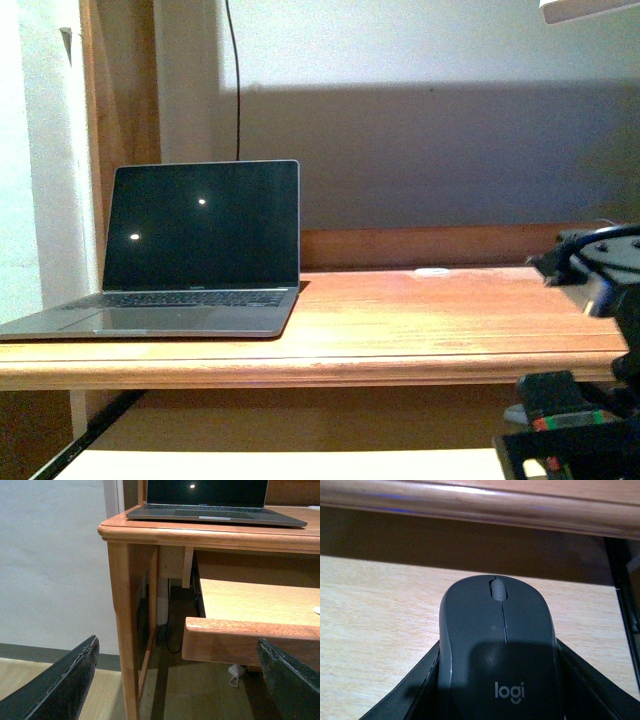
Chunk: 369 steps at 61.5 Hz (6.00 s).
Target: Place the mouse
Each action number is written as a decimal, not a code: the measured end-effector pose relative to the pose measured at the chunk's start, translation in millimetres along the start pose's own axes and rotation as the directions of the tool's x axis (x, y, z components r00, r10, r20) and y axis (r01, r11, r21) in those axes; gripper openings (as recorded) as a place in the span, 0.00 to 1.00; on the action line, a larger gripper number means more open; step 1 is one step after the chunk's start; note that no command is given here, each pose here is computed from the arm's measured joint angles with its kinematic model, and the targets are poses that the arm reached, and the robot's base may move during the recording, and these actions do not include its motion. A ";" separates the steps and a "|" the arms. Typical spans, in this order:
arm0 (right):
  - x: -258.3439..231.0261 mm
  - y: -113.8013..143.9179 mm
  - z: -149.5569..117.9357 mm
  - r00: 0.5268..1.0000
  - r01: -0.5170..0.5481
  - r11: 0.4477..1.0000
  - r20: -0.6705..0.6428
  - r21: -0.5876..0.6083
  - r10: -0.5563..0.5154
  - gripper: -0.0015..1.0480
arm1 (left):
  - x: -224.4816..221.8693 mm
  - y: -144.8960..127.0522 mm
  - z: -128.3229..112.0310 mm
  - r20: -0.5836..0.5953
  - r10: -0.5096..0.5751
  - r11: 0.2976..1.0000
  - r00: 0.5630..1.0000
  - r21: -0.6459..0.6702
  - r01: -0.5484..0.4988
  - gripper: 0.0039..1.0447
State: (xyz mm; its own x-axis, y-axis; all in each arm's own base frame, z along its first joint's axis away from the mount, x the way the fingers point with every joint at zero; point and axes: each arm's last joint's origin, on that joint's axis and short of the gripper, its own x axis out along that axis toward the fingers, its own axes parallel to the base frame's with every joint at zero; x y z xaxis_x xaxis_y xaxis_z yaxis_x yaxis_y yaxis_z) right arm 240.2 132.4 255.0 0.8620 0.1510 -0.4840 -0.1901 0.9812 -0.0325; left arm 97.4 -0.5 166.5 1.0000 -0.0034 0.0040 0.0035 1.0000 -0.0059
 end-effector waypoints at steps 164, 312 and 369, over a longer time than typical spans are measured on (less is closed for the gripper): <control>32.1 -4.9 124.0 0.913 -0.225 0.972 0.335 -0.060 0.232 0.93 | 0.0 0.0 0.0 0.000 0.000 1.000 1.000 0.001 0.000 0.93; 59.5 -21.4 -69.8 0.850 -0.517 0.848 0.041 -0.115 0.524 0.93 | 0.0 0.0 0.0 0.000 0.000 1.000 1.000 0.001 0.000 0.93; 114.1 35.1 -30.3 0.868 -0.481 0.875 0.105 -0.064 0.485 0.93 | 0.0 0.0 0.0 0.000 0.000 1.000 1.000 0.001 0.000 0.93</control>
State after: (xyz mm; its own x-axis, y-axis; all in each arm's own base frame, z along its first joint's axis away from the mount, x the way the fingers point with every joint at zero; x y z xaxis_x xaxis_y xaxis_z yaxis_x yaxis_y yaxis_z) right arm 317.6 180.4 172.2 0.7057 0.6196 -0.3437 -0.6105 0.7779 0.1487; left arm 97.4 -0.5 166.5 1.0000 -0.0031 0.0040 0.0031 1.0000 -0.0052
